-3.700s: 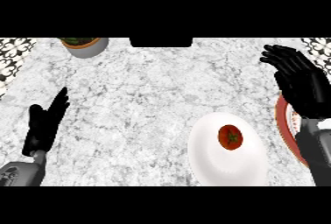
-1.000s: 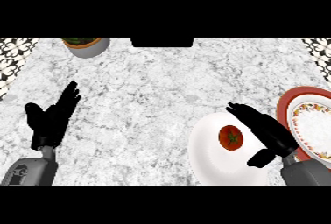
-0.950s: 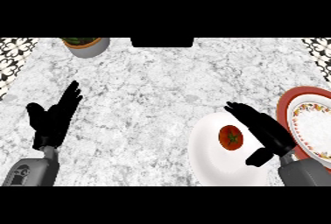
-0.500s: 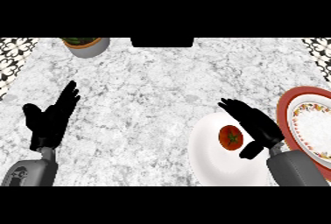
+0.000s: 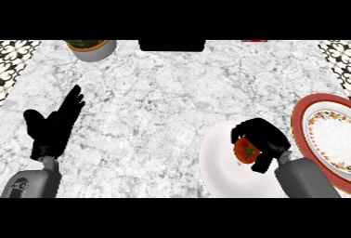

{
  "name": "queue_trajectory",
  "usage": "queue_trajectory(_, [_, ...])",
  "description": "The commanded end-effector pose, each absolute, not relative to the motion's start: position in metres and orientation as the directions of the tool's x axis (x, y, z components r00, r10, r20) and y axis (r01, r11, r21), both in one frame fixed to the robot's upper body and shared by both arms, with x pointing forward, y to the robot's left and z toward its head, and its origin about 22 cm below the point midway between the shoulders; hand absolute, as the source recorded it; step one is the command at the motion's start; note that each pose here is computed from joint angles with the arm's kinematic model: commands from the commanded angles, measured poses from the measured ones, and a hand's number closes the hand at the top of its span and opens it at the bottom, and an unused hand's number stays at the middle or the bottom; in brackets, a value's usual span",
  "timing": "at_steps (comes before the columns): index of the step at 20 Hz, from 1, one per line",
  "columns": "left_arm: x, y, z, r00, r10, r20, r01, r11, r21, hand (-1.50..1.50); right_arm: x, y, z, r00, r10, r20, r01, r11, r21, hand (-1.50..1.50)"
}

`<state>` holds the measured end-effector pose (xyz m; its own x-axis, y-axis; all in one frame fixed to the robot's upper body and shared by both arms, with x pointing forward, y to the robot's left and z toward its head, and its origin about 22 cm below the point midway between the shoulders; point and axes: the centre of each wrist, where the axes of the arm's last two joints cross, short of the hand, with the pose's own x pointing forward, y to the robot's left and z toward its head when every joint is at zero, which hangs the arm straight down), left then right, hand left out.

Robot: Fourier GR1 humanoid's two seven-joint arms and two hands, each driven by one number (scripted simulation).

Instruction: Pick the tomato from the plate and place it in the plate

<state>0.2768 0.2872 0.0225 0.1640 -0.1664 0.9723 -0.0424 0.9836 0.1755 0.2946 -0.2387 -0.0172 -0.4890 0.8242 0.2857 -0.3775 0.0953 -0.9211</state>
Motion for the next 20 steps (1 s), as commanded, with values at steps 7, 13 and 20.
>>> queue_trajectory(7, [0.281,0.283,0.019,0.172,-0.151,0.974,-0.072,0.984,0.165,0.00,0.226,-0.223,-0.049,-0.494,0.751,0.439,-0.510,0.158,-0.845,1.50])
queue_trajectory(13, [0.272,0.297,0.013,0.182,-0.149,0.972,-0.094,0.981,0.168,0.00,0.154,-0.255,-0.025,-0.491,0.747,0.449,-0.486,0.192,-0.852,1.50])
queue_trajectory(20, [0.278,0.304,0.019,0.172,-0.144,0.975,-0.114,0.980,0.165,0.00,0.146,-0.279,0.036,-0.516,0.777,0.360,-0.019,0.410,-0.912,1.50])
